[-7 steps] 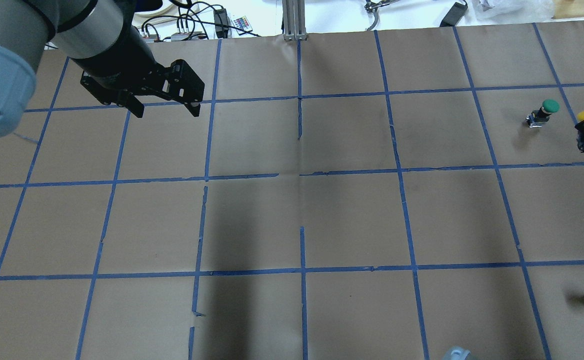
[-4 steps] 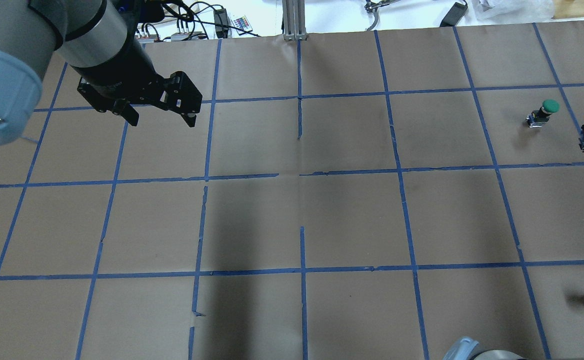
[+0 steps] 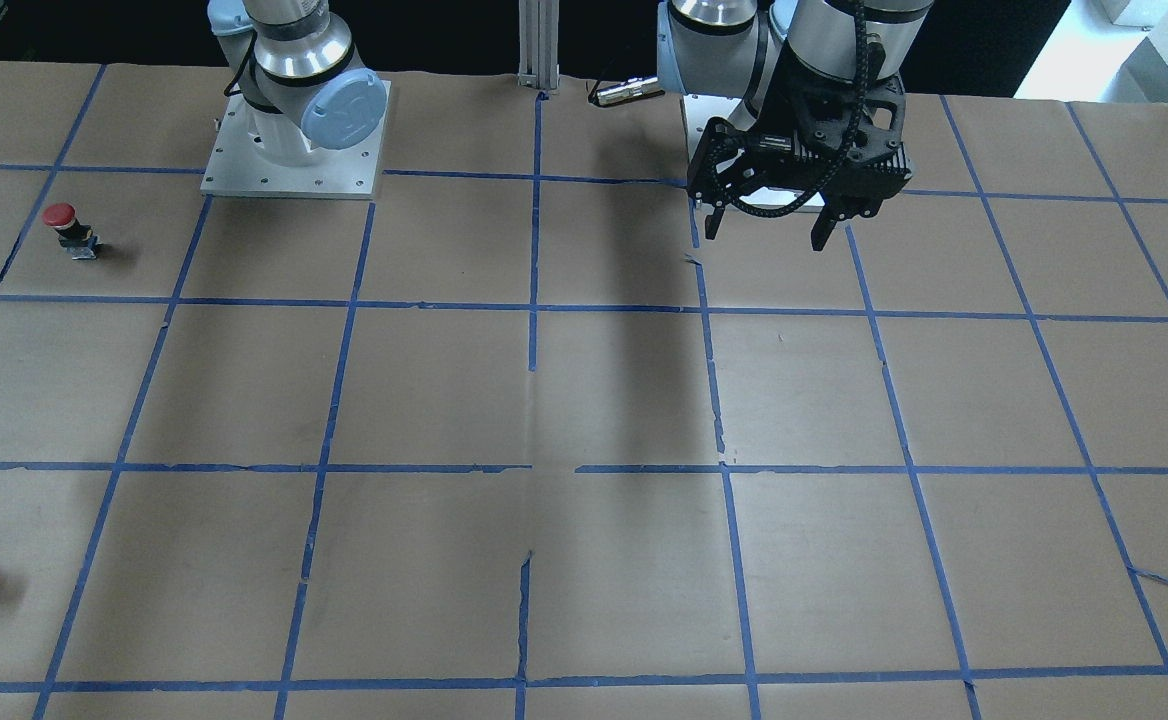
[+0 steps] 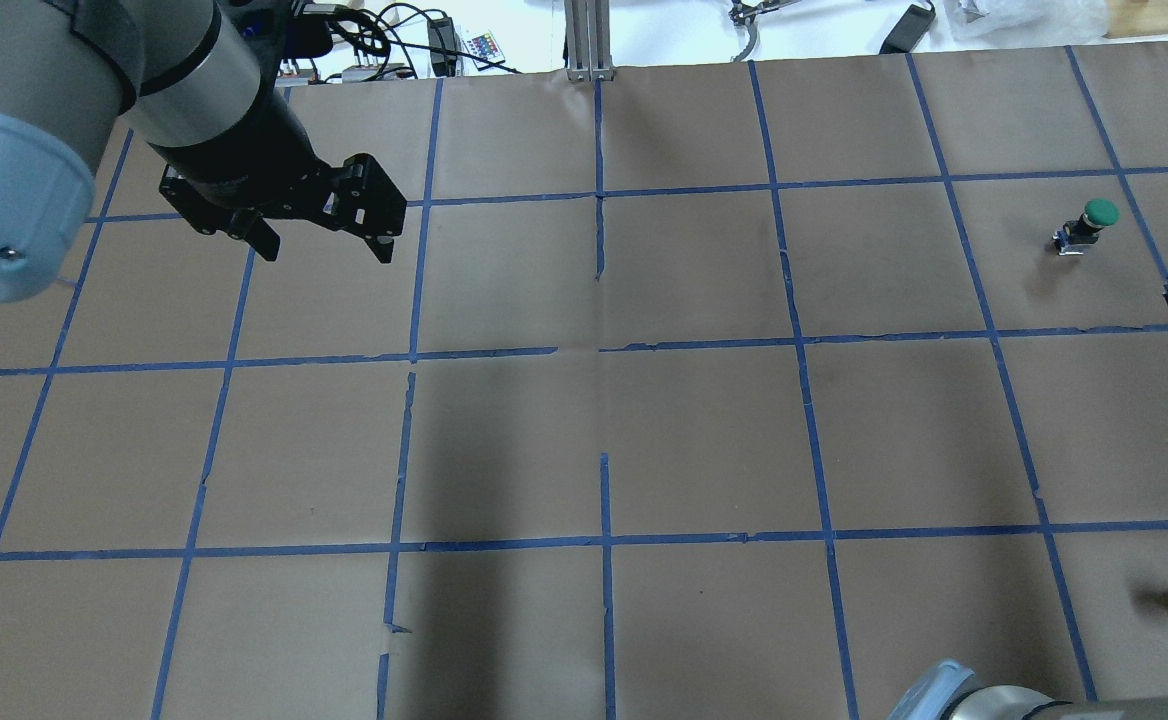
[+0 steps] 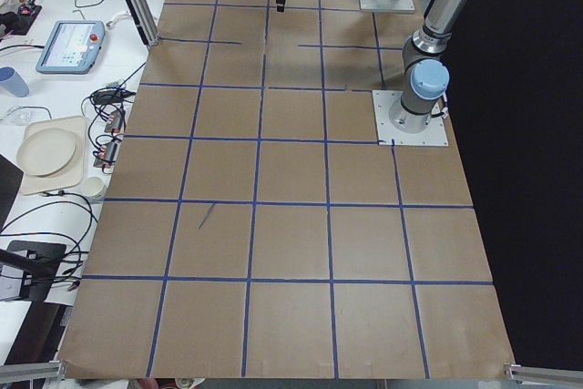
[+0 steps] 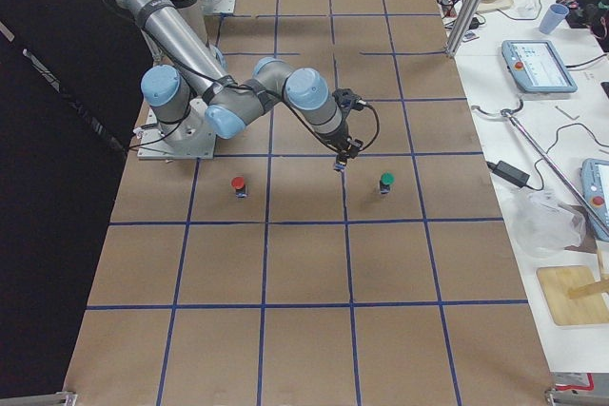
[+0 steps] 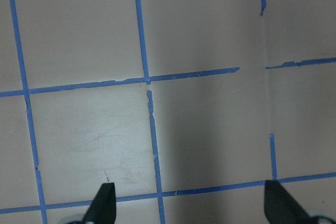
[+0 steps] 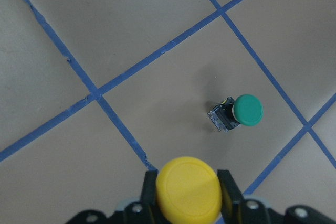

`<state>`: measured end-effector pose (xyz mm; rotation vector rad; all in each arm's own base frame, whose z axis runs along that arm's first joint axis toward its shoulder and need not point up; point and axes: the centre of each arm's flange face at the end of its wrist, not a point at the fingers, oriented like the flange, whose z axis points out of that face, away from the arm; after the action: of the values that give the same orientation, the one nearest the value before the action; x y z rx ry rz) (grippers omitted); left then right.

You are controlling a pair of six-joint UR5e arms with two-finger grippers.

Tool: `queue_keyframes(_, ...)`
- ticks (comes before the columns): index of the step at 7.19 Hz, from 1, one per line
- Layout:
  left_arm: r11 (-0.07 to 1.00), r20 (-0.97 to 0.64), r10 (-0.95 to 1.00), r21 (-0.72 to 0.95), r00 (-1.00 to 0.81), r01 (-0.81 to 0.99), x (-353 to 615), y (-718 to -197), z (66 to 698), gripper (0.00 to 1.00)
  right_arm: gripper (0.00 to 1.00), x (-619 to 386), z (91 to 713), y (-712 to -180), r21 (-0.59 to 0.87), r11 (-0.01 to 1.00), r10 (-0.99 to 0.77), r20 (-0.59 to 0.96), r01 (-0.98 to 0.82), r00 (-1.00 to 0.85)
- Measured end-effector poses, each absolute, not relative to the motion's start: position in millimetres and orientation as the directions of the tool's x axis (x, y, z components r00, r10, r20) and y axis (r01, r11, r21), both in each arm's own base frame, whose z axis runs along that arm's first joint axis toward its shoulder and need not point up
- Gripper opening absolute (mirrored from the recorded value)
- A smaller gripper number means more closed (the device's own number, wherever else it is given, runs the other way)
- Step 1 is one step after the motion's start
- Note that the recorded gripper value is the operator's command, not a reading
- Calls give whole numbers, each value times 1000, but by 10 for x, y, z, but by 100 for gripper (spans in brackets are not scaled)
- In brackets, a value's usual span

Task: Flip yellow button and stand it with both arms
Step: 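Lower the yellow button upright onto the table with the right gripper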

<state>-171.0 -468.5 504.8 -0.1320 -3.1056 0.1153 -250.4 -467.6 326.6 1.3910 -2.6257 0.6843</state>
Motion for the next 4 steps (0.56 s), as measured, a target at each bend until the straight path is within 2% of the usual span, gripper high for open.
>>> queue_keyframes(4,994,28,86,-73,-996,83,-1711,-4696,5030,100,0,-2852,2781,-4502,-478,391,-772,295,-787,-563)
